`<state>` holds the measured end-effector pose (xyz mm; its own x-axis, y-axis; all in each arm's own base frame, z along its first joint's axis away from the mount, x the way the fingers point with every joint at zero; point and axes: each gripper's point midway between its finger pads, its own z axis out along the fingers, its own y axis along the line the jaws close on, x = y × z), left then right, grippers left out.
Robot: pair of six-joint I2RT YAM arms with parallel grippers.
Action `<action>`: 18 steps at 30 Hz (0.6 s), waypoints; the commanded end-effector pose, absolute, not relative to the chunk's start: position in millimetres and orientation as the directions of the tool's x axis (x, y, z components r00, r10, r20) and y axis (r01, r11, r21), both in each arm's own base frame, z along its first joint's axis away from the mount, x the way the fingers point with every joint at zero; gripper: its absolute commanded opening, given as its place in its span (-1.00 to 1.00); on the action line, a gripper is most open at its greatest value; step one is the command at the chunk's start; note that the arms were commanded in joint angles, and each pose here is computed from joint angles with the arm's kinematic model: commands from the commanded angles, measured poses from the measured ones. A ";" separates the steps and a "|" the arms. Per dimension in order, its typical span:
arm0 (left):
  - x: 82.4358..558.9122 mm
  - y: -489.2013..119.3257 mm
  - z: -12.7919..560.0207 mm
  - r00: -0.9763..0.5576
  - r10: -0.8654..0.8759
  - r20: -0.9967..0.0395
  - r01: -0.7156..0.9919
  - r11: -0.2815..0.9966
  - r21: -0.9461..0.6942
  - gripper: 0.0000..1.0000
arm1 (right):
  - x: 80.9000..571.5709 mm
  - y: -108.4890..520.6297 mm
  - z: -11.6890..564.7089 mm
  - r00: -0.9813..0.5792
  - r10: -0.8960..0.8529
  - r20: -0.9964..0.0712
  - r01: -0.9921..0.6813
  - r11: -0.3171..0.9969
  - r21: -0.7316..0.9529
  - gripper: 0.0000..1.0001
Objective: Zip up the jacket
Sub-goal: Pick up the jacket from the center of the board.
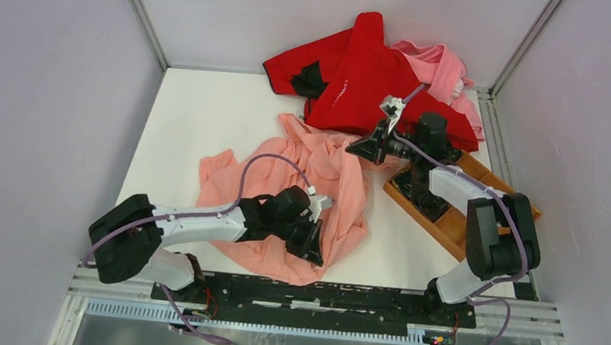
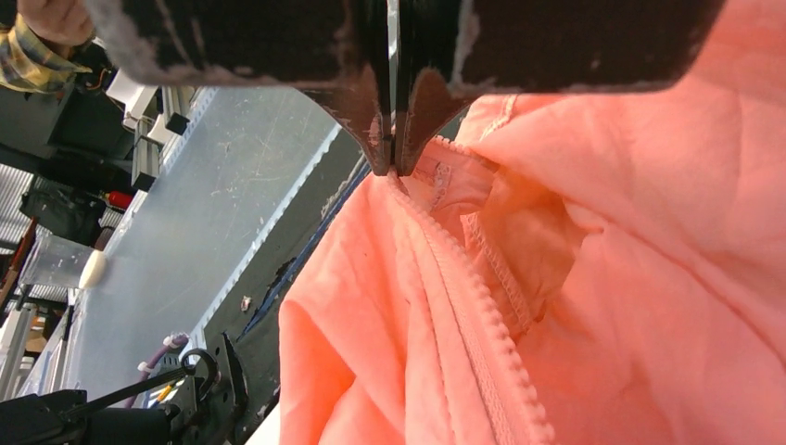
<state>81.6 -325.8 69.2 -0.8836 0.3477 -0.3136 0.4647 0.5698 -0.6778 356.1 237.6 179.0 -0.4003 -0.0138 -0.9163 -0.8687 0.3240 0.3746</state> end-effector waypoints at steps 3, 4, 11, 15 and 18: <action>72.4 -303.1 73.7 -0.922 0.299 -0.245 0.384 0.635 -0.670 -0.96 | 323.0 236.9 199.0 -0.146 -0.024 -0.989 -0.974 0.181 0.140 -1.00; 70.2 -301.6 70.9 -0.927 0.295 -0.231 0.371 0.637 -0.676 -0.96 | 322.1 234.0 185.7 -0.164 -0.054 -0.985 -0.968 0.201 0.150 -1.00; 60.3 -302.7 33.3 -0.939 0.320 -0.123 0.311 0.643 -0.700 -0.96 | 315.3 223.8 144.2 -0.104 -0.142 -0.984 -0.972 0.225 0.070 -1.00; 70.0 -298.2 19.3 -0.938 0.329 -0.112 0.319 0.685 -0.655 -0.88 | 318.6 220.1 155.5 -0.053 -0.138 -0.989 -0.975 0.223 0.021 -1.00; 80.8 -297.7 24.6 -0.934 0.323 -0.152 0.342 0.691 -0.636 -0.71 | 316.9 219.2 171.2 -0.010 -0.119 -0.993 -0.980 0.198 -0.013 -1.00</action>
<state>64.6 -291.0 14.8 -0.9421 0.3242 -0.0860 0.3011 0.7046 -0.6425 311.0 221.1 134.3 -0.1813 -0.1425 -0.9730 -0.9619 0.2317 0.1453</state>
